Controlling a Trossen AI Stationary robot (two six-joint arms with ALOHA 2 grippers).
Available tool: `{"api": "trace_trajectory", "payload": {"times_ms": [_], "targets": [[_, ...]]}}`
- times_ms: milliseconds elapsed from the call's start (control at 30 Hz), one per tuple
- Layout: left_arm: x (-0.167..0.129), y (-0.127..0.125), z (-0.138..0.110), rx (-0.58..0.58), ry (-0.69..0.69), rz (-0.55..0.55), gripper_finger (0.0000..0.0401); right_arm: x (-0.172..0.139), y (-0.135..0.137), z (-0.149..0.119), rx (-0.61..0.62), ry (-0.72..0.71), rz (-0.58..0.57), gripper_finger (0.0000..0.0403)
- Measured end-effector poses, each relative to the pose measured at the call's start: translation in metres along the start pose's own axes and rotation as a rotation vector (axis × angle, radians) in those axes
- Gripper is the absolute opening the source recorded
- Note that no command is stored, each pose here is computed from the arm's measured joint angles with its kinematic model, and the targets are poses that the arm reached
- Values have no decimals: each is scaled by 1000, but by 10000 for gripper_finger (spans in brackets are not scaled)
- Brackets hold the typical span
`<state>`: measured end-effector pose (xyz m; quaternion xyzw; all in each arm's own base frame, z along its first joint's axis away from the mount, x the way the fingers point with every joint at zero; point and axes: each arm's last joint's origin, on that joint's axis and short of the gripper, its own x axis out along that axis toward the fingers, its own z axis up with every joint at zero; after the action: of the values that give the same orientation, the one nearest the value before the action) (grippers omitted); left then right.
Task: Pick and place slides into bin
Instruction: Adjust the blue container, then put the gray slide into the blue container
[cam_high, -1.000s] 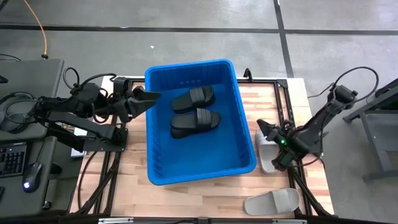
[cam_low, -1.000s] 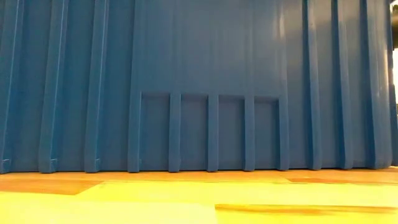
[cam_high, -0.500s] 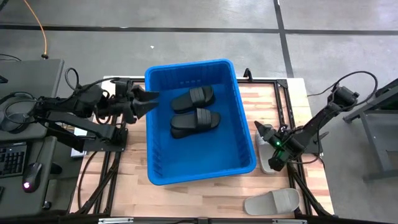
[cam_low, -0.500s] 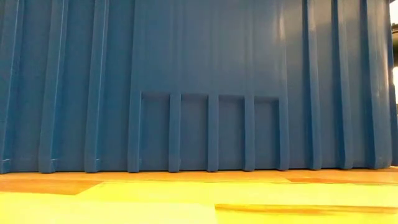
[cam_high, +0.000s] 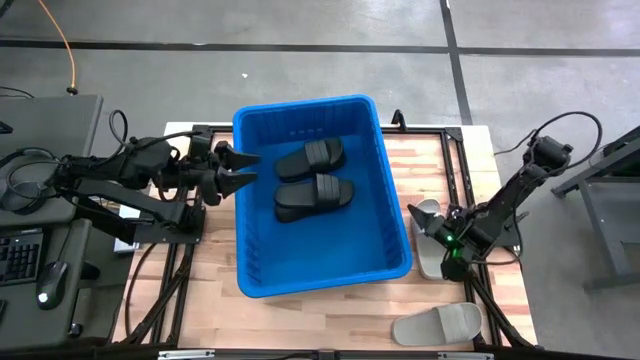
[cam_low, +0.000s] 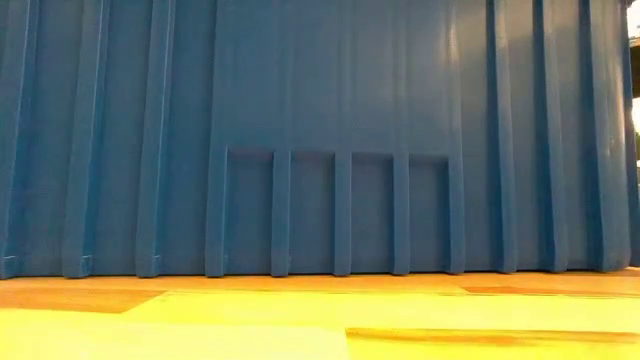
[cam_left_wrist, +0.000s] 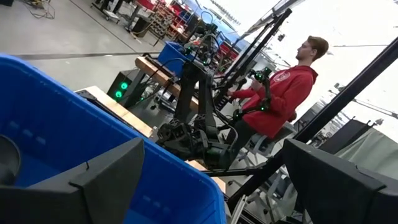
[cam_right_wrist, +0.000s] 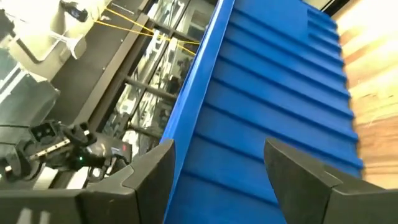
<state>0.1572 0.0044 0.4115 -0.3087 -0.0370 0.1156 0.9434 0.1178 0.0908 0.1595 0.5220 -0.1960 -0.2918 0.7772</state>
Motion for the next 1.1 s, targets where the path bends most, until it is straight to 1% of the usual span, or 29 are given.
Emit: {"api": "trace_trajectory", "payload": {"times_ms": [267, 400, 467, 533, 633, 700, 767, 800, 867, 933, 967, 1000, 1100], "targets": [[0, 0, 0, 0, 0, 0, 372, 0, 8, -4, 170, 4, -1, 234], [0, 0, 0, 0, 0, -1, 372, 0, 8, -6, 269, 58, -32, 234], [0, 0, 0, 0, 0, -1, 372, 2, 7, -5, 307, 38, -34, 234], [0, 0, 0, -1, 0, -1, 372, 4, 7, -5, 374, 39, -47, 235], [0, 0, 0, -1, 0, -1, 372, 6, 8, -7, 403, 78, -83, 236], [0, 0, 0, -1, 0, -1, 372, 7, 11, -10, 414, 133, -111, 236], [0, 0, 0, -1, 0, -2, 372, 9, 16, -13, 464, 180, -128, 234], [0, 0, 0, -1, 0, -2, 372, 9, 19, -13, 450, 197, -121, 234], [0, 0, 0, -1, 0, -1, 372, 7, 26, -12, 326, 217, -86, 234], [0, 0, 0, -1, 0, -2, 372, 5, 41, -4, 332, 133, -38, 234], [0, 0, 0, -1, 0, -2, 372, 4, 44, 1, 327, 64, -20, 234], [0, 0, 0, -1, 0, -1, 372, 2, 45, 5, 296, 6, -6, 234], [0, 0, 0, -1, 0, -1, 372, 4, 50, 21, 209, -21, -9, 234]]}}
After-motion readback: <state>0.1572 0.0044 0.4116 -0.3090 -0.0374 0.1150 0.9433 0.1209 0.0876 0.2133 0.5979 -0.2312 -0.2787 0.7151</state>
